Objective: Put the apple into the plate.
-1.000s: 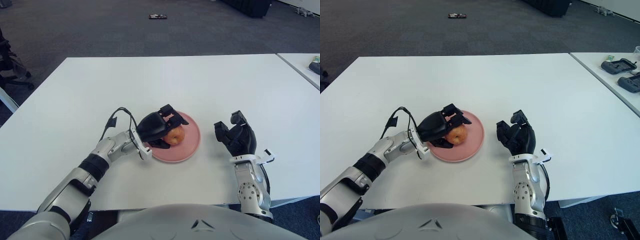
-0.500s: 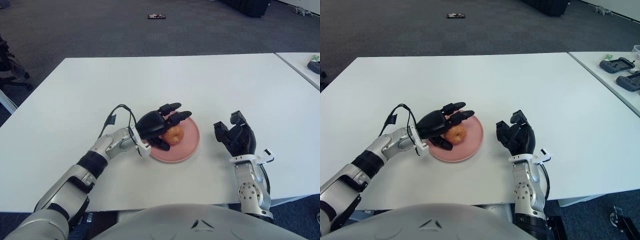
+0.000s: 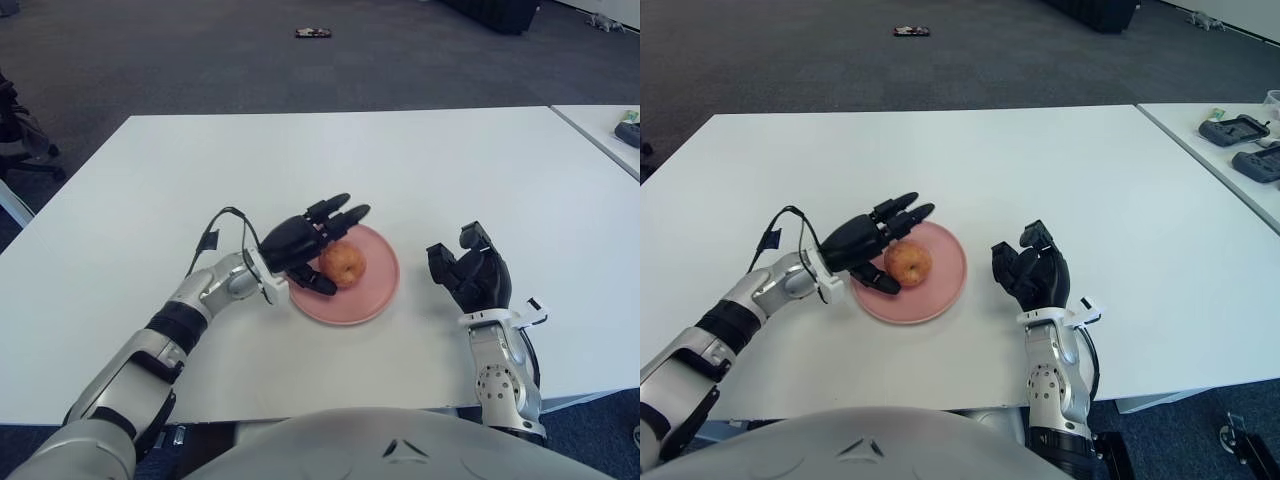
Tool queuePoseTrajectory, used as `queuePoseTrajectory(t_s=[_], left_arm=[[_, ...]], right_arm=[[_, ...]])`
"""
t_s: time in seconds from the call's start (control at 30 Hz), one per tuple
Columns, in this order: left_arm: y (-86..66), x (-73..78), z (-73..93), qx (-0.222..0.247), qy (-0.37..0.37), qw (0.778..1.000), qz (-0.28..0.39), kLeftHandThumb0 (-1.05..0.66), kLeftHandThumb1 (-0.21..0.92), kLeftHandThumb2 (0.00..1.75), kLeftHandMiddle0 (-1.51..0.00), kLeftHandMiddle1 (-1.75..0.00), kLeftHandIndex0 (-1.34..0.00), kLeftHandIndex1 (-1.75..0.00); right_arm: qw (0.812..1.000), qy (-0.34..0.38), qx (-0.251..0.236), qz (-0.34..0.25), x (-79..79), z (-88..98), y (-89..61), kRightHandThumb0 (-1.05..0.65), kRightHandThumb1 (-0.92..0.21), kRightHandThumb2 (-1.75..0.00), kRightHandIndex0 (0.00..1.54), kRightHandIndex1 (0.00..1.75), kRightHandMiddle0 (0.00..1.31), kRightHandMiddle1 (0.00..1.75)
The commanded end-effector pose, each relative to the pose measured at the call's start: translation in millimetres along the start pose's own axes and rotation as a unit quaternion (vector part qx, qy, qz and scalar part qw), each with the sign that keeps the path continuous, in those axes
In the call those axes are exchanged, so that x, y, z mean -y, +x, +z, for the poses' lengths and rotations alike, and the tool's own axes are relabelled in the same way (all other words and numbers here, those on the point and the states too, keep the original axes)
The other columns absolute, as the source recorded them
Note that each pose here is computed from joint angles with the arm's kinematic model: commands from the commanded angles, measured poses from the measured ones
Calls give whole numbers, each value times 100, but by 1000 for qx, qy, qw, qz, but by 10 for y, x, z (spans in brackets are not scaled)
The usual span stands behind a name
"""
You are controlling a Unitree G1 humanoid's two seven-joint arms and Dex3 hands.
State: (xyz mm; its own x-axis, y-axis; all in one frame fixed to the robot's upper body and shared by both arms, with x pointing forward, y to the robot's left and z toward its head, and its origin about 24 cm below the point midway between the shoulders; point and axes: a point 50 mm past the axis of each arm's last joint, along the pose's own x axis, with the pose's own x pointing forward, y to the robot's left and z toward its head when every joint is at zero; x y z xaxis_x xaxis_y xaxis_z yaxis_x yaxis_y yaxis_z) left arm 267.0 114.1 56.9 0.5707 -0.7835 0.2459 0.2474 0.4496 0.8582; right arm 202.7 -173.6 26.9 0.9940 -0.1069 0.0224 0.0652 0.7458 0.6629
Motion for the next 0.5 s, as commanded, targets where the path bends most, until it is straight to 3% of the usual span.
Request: queuePoseTrajectory(t_s=[0.0, 0.2, 0.4, 0.47], left_arm=[[-16, -76, -27, -11, -16, 999, 28, -103, 78, 41, 0, 0, 0, 0], [-77, -143, -50, -24, -74, 993, 83, -103, 78, 41, 0, 0, 0, 0], [-300, -249, -213, -89, -129, 975, 157, -104, 80, 42, 0, 0, 0, 0], [-355, -245, -218, -115, -170, 958, 200, -105, 81, 42, 0, 0, 0, 0]], right_arm=[[1000, 23, 17, 3, -88, 2, 37, -56, -14, -154, 132, 175, 76, 175], [1000, 25, 16, 2, -87, 1, 42, -56, -14, -154, 131, 175, 77, 175], [1000, 22, 16, 6, -85, 4, 50, -56, -13, -155, 132, 175, 77, 175], [1000, 21, 15, 7, -85, 7, 52, -56, -13, -155, 132, 175, 77, 175]])
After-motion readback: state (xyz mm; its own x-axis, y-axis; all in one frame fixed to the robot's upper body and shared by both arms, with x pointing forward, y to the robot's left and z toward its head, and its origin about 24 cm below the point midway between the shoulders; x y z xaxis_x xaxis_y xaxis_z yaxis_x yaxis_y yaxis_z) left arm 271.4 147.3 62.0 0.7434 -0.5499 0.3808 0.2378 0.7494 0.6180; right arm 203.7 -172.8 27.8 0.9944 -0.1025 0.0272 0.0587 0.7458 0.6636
